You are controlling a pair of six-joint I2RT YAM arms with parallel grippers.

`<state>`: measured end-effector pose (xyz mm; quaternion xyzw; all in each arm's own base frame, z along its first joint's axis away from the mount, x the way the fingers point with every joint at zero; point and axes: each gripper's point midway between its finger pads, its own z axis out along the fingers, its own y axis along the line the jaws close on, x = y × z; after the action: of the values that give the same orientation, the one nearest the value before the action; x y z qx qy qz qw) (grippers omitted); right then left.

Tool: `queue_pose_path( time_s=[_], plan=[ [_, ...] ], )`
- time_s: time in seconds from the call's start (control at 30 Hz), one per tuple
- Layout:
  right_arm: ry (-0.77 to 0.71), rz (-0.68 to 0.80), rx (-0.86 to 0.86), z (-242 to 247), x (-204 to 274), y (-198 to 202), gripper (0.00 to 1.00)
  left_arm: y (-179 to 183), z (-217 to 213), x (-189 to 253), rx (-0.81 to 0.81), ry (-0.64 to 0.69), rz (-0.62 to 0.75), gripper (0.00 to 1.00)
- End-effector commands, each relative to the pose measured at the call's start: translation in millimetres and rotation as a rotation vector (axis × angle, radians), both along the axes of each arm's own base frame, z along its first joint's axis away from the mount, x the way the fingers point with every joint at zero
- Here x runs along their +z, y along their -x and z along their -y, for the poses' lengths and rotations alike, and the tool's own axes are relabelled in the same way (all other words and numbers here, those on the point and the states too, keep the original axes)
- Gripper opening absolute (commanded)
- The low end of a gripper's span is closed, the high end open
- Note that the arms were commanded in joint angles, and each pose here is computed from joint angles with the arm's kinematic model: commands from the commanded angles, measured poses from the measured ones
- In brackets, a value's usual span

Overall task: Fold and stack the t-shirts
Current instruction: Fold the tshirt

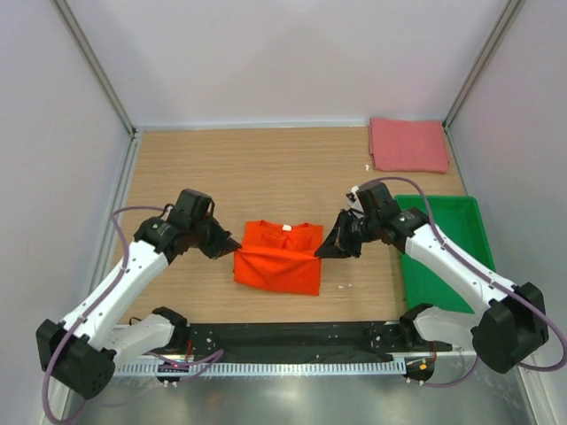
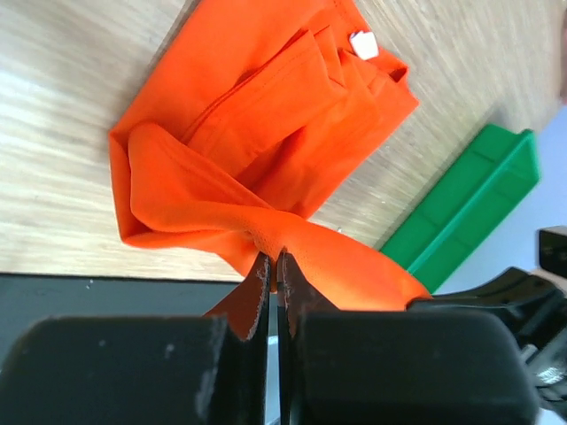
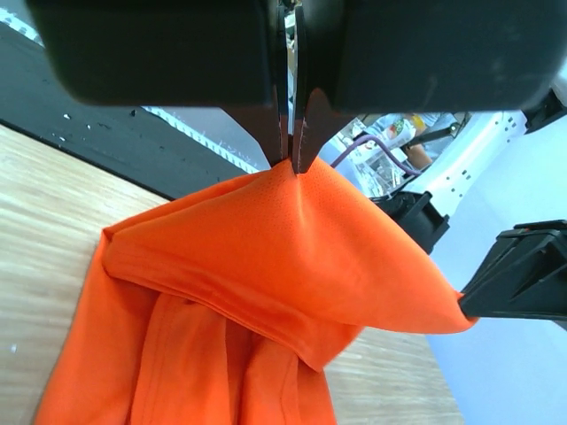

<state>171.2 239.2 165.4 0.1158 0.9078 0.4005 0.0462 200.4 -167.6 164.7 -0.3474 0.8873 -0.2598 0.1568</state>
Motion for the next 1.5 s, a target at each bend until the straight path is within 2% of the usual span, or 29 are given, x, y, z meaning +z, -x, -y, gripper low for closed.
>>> queue_pose_path(
  time_s=[0.0, 0.27, 0.57, 0.77, 0.87, 1.0, 1.07, 1.13, 1.2, 1.27, 1.33, 1.37, 1.43, 1.47],
  plan=[
    [-0.052, 0.031, 0.071, -2, 21, -10, 0.01, -31, 22, 27, -0.118, 0.058, 0.112, 0.0],
    [-0.078, 0.017, 0.073, 1, 19, -50, 0.01, -72, 21, 22, -0.136, -0.002, 0.089, 0.0],
    [-0.107, -0.006, 0.028, -2, 3, -102, 0.01, -122, 27, 3, -0.148, 0.064, 0.056, 0.0],
    [-0.094, -0.02, 0.028, -6, -12, -132, 0.01, -156, 28, 0, -0.155, 0.048, 0.09, 0.0],
    [-0.093, -0.015, 0.005, -5, -16, -150, 0.01, -172, 33, 0, -0.172, 0.081, 0.106, 0.0],
    [-0.089, 0.004, -0.034, 2, -24, -179, 0.01, -194, 36, -26, -0.191, 0.074, 0.079, 0.0],
    [-0.086, -0.004, -0.068, 9, -37, -192, 0.02, -213, 39, -24, -0.206, 0.093, 0.113, 0.03],
    [-0.078, 0.028, -0.098, 19, -57, -216, 0.07, -232, 35, -42, -0.225, 0.048, 0.119, 0.09],
    [-0.061, 0.08, -0.093, 24, -72, -242, 0.18, -254, 25, -41, -0.25, -0.024, 0.169, 0.15],
    [-0.034, 0.126, -0.067, 30, -81, -257, 0.21, -272, 16, -48, -0.265, -0.104, 0.203, 0.21],
    [-0.017, 0.153, -0.021, 32, -87, -274, 0.24, -280, 13, -50, -0.266, -0.093, 0.209, 0.2],
    [0.0, 0.147, -0.017, 36, -86, -276, 0.32, -284, 9, -52, -0.275, -0.112, 0.218, 0.26],
    [0.022, 0.217, -0.003, 39, -70, -288, 0.42, -284, 3, -46, -0.287, -0.142, 0.234, 0.3],
    [0.029, 0.221, -0.012, 43, -66, -289, 0.53, -280, 0, -37, -0.289, -0.157, 0.253, 0.36]
  ],
)
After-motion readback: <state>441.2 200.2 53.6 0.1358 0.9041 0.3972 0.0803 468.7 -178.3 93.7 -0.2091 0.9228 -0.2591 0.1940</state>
